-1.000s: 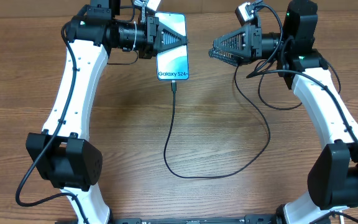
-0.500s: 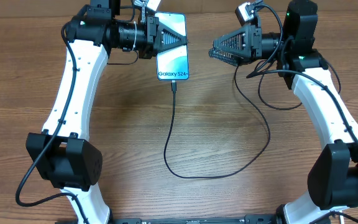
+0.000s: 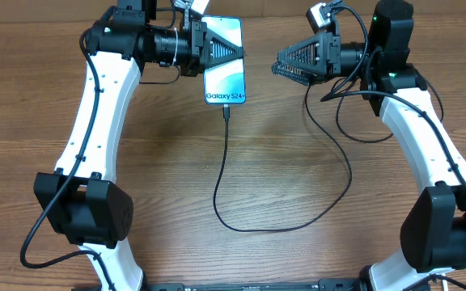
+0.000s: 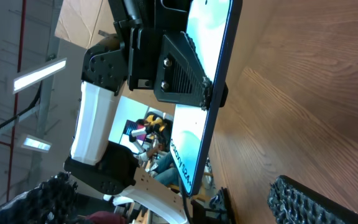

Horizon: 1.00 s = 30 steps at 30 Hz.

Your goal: Plug charger to phone and switch on socket

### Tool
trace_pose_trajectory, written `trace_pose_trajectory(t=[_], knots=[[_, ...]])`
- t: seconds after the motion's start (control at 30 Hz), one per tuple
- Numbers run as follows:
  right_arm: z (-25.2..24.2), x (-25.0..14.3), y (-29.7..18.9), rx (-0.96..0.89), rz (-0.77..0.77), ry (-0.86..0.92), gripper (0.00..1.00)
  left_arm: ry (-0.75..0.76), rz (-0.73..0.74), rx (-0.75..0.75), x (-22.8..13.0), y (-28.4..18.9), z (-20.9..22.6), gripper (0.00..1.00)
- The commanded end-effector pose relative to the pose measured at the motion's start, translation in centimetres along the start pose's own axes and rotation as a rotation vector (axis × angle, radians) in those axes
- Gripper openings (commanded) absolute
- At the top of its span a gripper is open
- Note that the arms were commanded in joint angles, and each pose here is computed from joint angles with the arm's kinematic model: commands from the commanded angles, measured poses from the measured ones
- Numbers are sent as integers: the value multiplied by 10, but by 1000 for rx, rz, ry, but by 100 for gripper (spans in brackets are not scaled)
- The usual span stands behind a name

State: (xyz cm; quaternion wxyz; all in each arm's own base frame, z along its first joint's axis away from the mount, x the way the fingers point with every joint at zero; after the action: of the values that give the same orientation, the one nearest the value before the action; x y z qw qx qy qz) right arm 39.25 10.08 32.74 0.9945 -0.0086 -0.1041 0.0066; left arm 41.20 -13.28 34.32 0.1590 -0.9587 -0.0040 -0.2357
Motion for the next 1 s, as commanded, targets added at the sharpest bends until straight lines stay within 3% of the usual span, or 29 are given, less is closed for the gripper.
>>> trace_pose_trajectory(t=[0.0,0.03,0.07,0.1,0.17,0.2,0.23,0.37,0.43,0.53,0.57,0.6,0.63,0.7,0.77,0.8,0.97], knots=[[20,-2,1,12,18,-54,100,16,1,-25,0,0,-9,4],[22,-2,1,12,15,-75,100,16,1,-25,0,0,-9,4],[23,-1,-1,12,11,-91,90,16,1,-26,0,0,-9,4],[22,0,-2,10,5,-91,73,16,1,-26,0,0,-9,4],[21,2,-10,0,-24,-90,26,15,1,-26,0,0,-9,4],[20,4,-14,-8,-44,-84,11,15,1,-26,0,0,-9,4],[17,5,-18,-22,-73,-65,4,16,1,-26,0,0,-9,4],[-12,5,-42,-162,-258,108,4,16,-1,-21,1,-1,-9,4],[-38,-2,-51,-362,-375,210,4,21,-1,-16,1,0,-8,4],[-75,-22,-68,-820,-526,374,4,79,-6,-10,2,-1,-8,4],[-78,-25,-70,-869,-535,397,4,91,-6,-9,2,-1,-8,4],[-80,-28,-70,-889,-533,415,5,99,-6,-10,1,-1,-8,4],[-80,-30,-70,-891,-526,430,15,99,-6,-9,2,-1,-8,4],[-80,-30,-70,-891,-523,435,24,97,-6,-10,1,0,-8,4],[-78,-31,-68,-844,-497,444,17,86,-5,-11,1,0,-8,4],[-76,-32,-65,-799,-474,448,4,77,-5,-11,1,0,-8,4],[-60,-39,-46,-530,-250,307,4,48,-3,-22,1,0,-9,4]])
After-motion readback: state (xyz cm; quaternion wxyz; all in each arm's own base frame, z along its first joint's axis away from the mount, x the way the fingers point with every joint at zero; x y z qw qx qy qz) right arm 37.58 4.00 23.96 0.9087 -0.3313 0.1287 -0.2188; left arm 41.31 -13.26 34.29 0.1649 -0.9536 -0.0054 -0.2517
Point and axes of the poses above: each gripper's point midway between its finger pads, its own y axis out along the fingers, its own z axis along the line the jaws close on, x = y × z, the point moved 10 cm from there along -y, back along the fingers, and after that the axes turned 14 degrees about y, right-handed, at the moved point
